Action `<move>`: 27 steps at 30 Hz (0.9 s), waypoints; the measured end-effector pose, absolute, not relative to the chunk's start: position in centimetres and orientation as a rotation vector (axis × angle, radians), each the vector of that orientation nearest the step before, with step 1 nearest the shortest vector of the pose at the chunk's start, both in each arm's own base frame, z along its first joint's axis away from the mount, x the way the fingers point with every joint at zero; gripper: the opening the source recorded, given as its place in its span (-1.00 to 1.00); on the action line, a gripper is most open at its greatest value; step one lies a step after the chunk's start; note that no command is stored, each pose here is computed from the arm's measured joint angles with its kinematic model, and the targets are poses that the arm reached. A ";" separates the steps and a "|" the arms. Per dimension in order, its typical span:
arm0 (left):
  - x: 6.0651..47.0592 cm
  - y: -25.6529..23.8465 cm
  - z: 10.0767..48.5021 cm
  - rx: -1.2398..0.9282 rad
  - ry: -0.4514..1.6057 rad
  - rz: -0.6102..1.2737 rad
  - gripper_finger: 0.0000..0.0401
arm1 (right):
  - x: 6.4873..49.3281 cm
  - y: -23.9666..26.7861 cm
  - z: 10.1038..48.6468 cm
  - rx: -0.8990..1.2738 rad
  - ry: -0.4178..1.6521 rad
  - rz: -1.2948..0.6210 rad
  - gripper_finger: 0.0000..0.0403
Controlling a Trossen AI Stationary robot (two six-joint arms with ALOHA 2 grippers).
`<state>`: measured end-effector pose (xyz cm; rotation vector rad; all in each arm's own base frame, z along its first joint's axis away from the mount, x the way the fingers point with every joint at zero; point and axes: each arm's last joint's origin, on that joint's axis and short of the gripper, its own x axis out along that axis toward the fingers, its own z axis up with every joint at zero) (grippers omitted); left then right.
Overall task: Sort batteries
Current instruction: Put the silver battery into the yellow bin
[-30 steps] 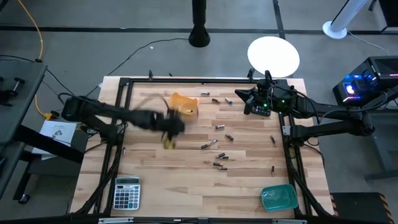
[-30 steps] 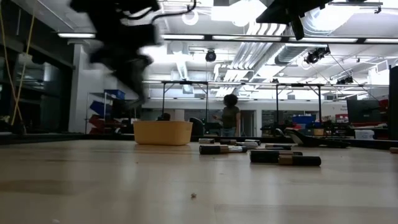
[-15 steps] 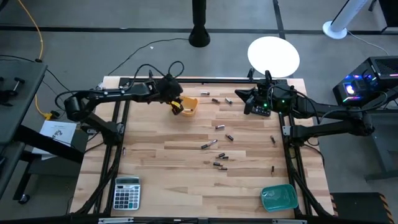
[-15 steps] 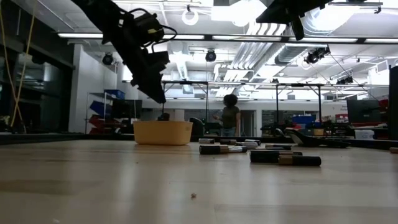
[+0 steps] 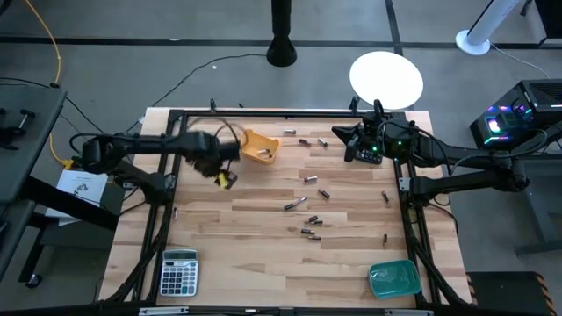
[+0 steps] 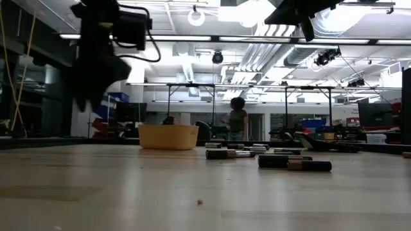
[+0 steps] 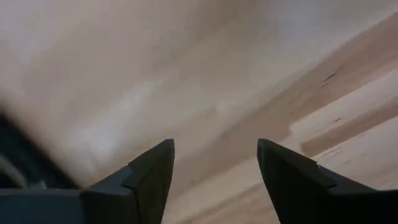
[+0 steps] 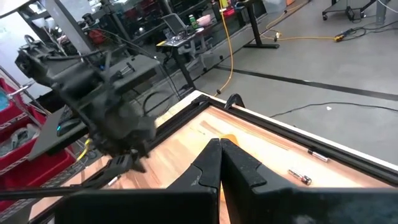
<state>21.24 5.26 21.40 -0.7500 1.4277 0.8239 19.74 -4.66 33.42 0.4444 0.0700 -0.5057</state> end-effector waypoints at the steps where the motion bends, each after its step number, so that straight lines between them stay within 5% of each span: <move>1: 21.2 4.4 21.0 -0.777 1.426 0.867 0.08 | 19.7 -4.7 33.4 0.443 0.071 -0.507 -1.00; 13: 16.5 -2.3 15.1 -1.006 1.605 1.237 -0.01 | 19.7 -4.7 33.4 0.418 0.077 -0.508 -1.00; 27: 15.2 -6.8 14.6 -1.169 1.059 1.696 -0.20 | 19.7 -4.7 33.3 0.418 0.085 -0.509 -1.00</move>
